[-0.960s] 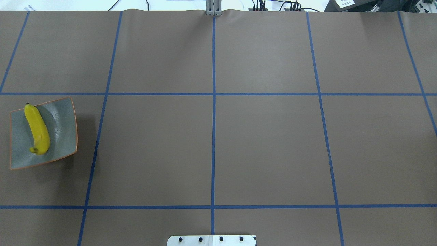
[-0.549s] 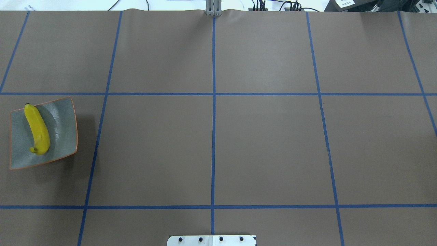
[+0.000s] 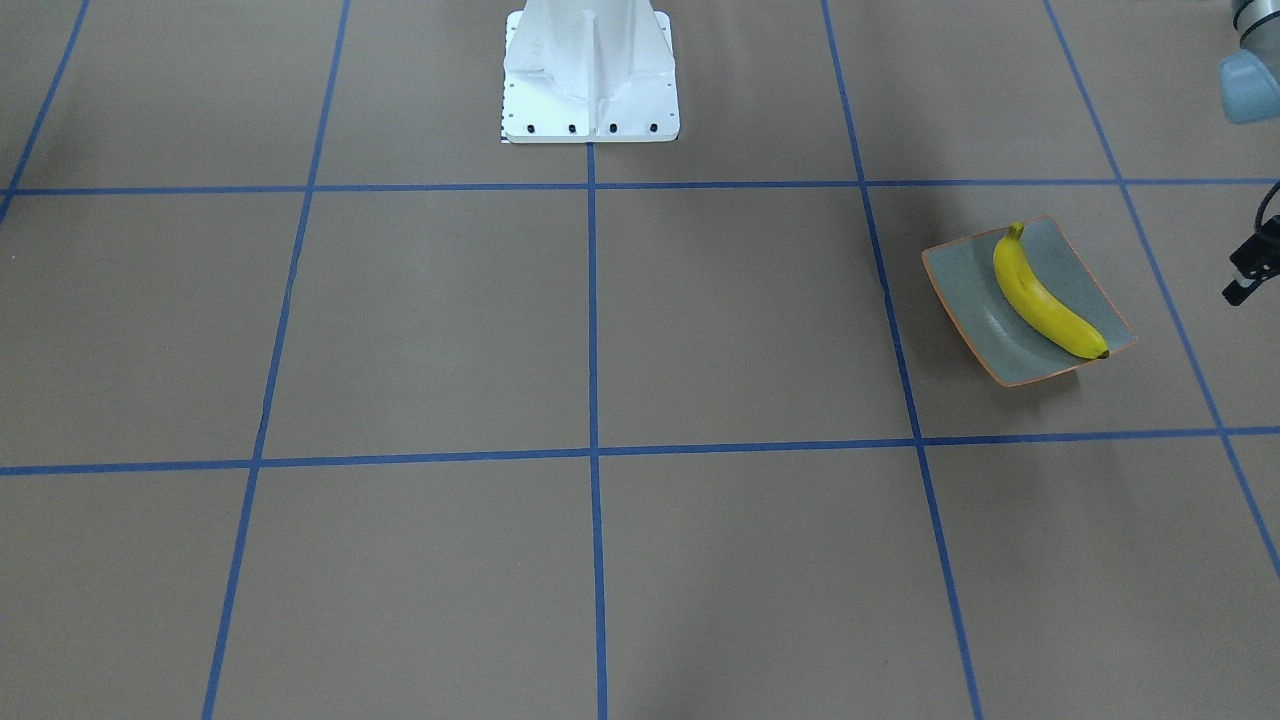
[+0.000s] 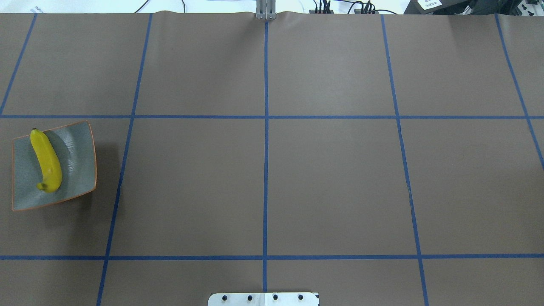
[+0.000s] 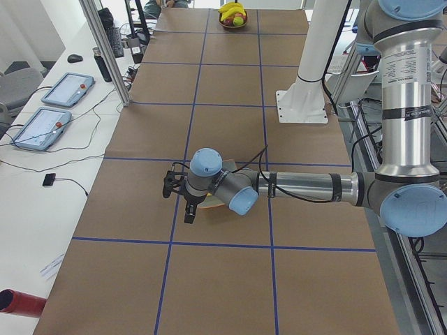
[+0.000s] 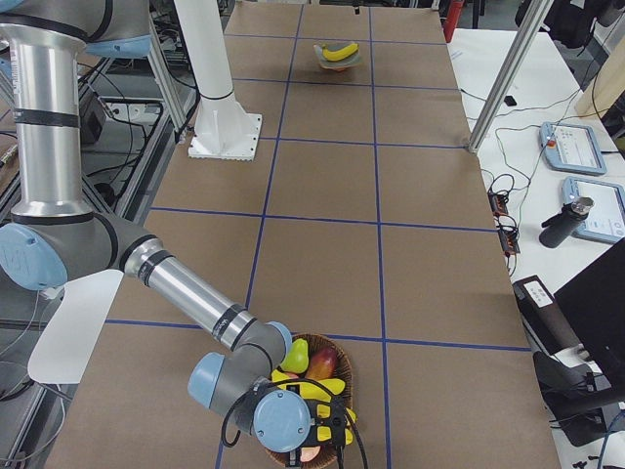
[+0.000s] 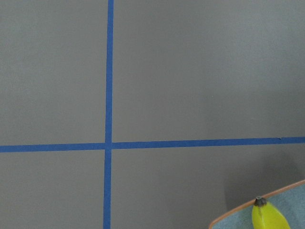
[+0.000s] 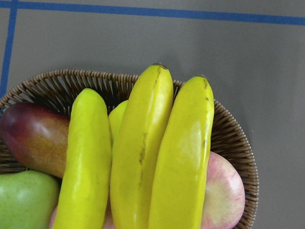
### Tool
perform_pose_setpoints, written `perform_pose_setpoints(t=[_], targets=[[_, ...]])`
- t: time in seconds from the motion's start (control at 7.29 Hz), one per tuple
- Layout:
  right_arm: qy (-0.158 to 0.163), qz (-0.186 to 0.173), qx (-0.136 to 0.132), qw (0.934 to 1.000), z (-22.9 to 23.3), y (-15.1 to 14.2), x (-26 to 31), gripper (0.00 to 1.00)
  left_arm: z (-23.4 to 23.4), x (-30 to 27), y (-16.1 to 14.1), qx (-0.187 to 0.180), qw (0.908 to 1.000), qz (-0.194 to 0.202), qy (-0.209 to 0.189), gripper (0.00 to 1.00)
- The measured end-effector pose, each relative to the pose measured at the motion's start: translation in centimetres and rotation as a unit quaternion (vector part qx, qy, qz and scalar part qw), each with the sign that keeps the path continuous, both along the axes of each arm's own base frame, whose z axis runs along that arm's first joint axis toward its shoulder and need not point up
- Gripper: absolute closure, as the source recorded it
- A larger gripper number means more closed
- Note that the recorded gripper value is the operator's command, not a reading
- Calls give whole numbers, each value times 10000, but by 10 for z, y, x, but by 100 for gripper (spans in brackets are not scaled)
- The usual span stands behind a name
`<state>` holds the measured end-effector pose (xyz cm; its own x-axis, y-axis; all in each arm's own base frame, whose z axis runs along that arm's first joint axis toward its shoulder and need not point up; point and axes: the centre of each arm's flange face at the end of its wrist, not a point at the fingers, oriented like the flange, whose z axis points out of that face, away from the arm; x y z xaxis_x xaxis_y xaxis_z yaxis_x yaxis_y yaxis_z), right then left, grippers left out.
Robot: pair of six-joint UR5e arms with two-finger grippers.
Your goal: Transfer all bananas from basket to plate
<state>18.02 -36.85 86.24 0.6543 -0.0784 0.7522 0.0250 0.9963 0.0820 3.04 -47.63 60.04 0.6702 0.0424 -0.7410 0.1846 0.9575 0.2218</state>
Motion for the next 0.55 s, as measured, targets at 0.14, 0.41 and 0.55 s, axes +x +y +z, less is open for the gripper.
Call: perform_pose_setpoints(t=[0.14,0.41,0.55], targets=[[-14,-2,5,10000,1,0,0,10,0,0,0,5,10000,3,1,1],[-76,-87,115,9999,4,1,-1,12,0,0,-1,7,10000,7,2,1],[-106,-138,176,9997,5,2,-2,12,0,0,-1,6,10000,8,-2,1]])
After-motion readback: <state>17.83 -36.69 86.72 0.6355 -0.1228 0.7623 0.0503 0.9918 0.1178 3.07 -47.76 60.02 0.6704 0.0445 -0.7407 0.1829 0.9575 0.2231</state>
